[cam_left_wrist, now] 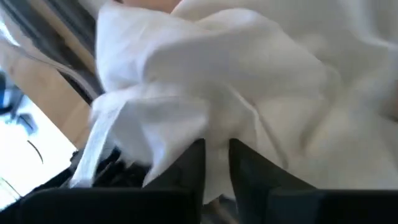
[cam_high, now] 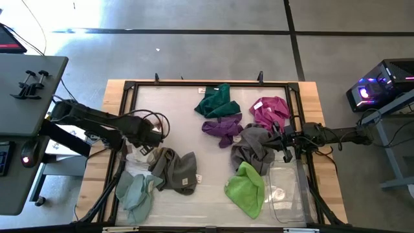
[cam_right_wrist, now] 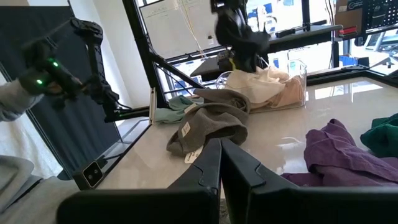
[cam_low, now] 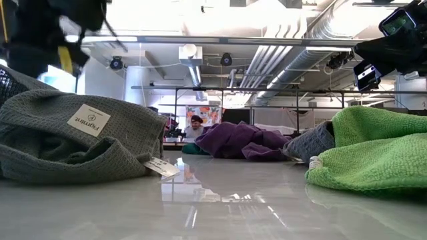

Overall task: Sort towels by color in basket
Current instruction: Put the white towel into the left transparent bin

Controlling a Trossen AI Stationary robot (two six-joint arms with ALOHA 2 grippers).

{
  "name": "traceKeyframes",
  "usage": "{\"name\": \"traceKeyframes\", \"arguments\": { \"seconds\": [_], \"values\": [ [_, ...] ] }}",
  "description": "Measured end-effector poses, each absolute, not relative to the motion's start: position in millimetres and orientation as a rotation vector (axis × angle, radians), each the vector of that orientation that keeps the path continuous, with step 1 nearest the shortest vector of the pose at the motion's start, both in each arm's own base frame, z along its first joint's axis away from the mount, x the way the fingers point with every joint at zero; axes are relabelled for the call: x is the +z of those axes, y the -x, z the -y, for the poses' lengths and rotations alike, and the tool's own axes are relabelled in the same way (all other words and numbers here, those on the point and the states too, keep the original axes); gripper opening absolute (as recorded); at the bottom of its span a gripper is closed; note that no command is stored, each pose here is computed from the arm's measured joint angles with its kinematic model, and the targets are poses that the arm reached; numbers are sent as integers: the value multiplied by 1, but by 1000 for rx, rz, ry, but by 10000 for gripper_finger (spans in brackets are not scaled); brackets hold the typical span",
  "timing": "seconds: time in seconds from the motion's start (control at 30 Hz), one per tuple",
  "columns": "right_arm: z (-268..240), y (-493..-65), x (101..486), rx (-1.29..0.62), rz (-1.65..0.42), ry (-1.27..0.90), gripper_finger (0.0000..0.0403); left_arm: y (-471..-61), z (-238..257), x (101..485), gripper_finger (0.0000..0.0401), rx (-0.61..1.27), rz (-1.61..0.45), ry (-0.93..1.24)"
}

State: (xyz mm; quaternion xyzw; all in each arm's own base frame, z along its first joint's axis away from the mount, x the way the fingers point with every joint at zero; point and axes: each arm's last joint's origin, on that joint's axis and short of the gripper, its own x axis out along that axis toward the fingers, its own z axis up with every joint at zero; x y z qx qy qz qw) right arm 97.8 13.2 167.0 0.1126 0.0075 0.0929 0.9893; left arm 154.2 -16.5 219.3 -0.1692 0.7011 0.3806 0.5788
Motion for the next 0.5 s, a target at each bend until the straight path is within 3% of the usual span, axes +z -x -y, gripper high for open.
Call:
{"name": "traceKeyframes", "arguments": {
  "seconds": [0.23, 0.5],
  "values": [
    [-13, -98, 167, 186, -15, -226, 1, -159, 2, 181, 3, 845, -1544, 476],
    [-13, -98, 167, 186, -15, -226, 1, -158, -10, 181, 23, 820, -1548, 448]
  ]
}}
